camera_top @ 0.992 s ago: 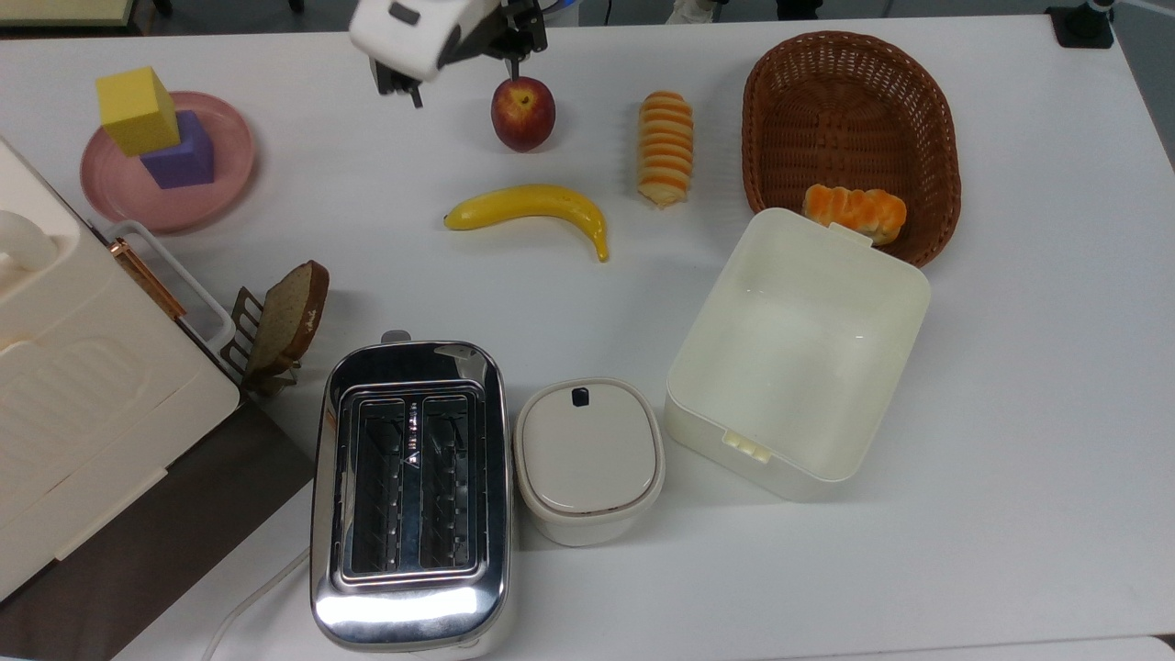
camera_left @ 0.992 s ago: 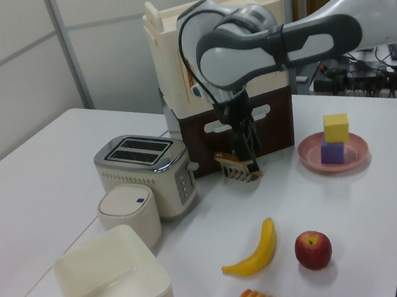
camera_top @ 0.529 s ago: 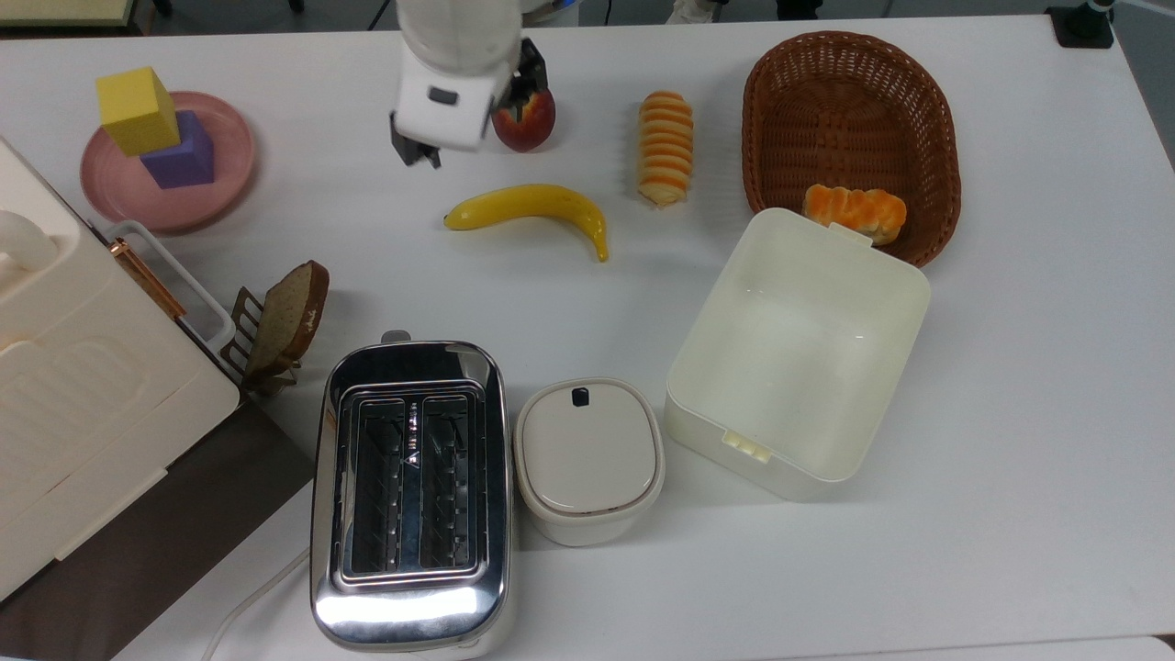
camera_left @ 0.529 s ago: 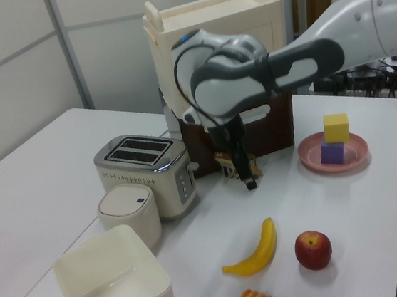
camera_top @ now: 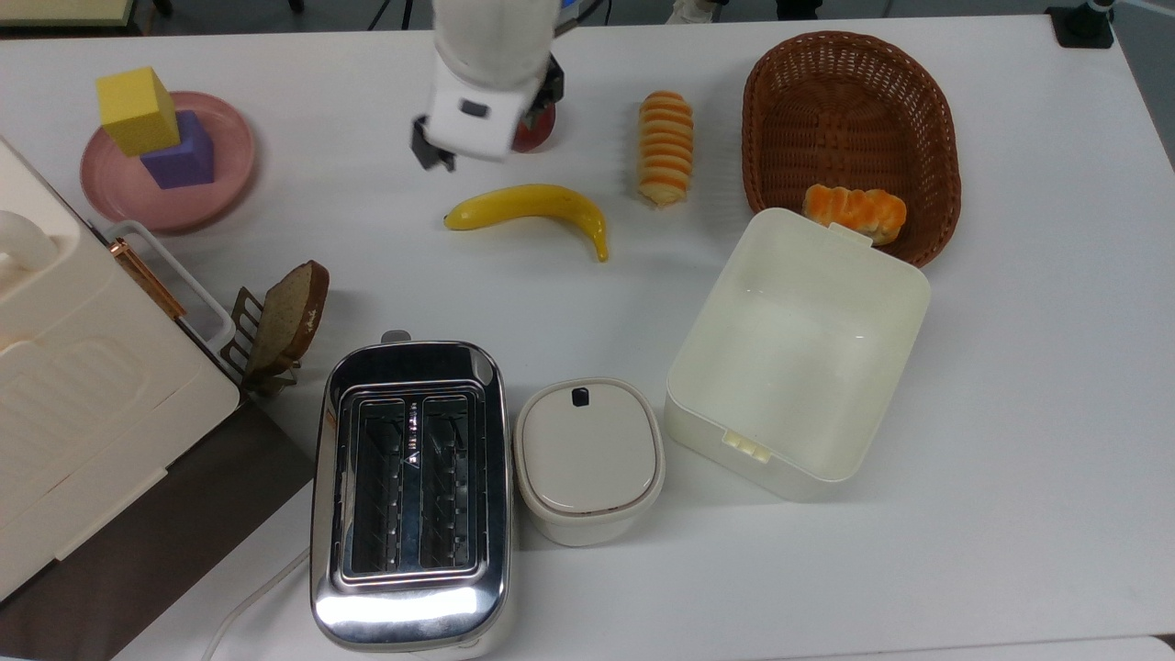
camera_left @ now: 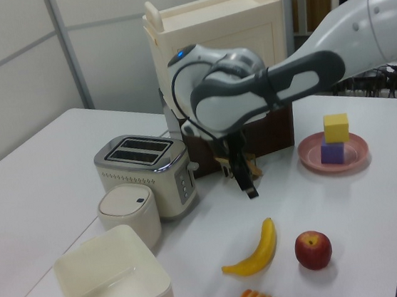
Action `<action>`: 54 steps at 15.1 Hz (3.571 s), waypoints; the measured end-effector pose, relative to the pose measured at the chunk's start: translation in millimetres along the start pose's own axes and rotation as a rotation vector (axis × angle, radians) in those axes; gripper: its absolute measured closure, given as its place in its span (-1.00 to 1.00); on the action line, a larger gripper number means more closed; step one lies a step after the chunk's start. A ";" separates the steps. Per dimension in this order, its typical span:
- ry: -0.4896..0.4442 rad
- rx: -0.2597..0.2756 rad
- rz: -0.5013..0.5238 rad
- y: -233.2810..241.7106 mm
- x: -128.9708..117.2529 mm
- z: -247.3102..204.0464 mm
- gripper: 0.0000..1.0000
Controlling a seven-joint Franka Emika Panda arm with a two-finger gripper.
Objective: Put the yellow cube on the table
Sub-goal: 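Move the gripper across the table toward the pink plate, then lower the gripper onto the yellow cube and close it, then lift the yellow cube off the purple cube, then carry the yellow cube beside the banana and lower it to the table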
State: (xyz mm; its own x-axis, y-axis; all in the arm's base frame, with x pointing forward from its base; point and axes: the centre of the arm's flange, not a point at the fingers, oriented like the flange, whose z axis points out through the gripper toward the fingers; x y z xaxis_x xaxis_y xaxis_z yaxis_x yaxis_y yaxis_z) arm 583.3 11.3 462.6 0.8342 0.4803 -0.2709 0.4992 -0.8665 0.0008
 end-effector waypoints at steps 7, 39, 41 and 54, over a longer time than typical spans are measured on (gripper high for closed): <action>0.007 0.011 0.475 145.3 -147.9 -17.2 -1.00; 0.036 -0.022 0.293 211.1 -160.5 63.2 -0.15; 0.048 -0.032 0.357 156.2 -91.0 52.6 -0.15; 0.051 -0.097 0.590 -11.1 78.1 100.9 -0.37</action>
State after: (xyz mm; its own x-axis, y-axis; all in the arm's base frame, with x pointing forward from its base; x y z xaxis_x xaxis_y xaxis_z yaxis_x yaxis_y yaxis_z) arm 619.3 44.8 344.3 0.9860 -0.0699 -0.1513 -0.0343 -0.9736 0.2258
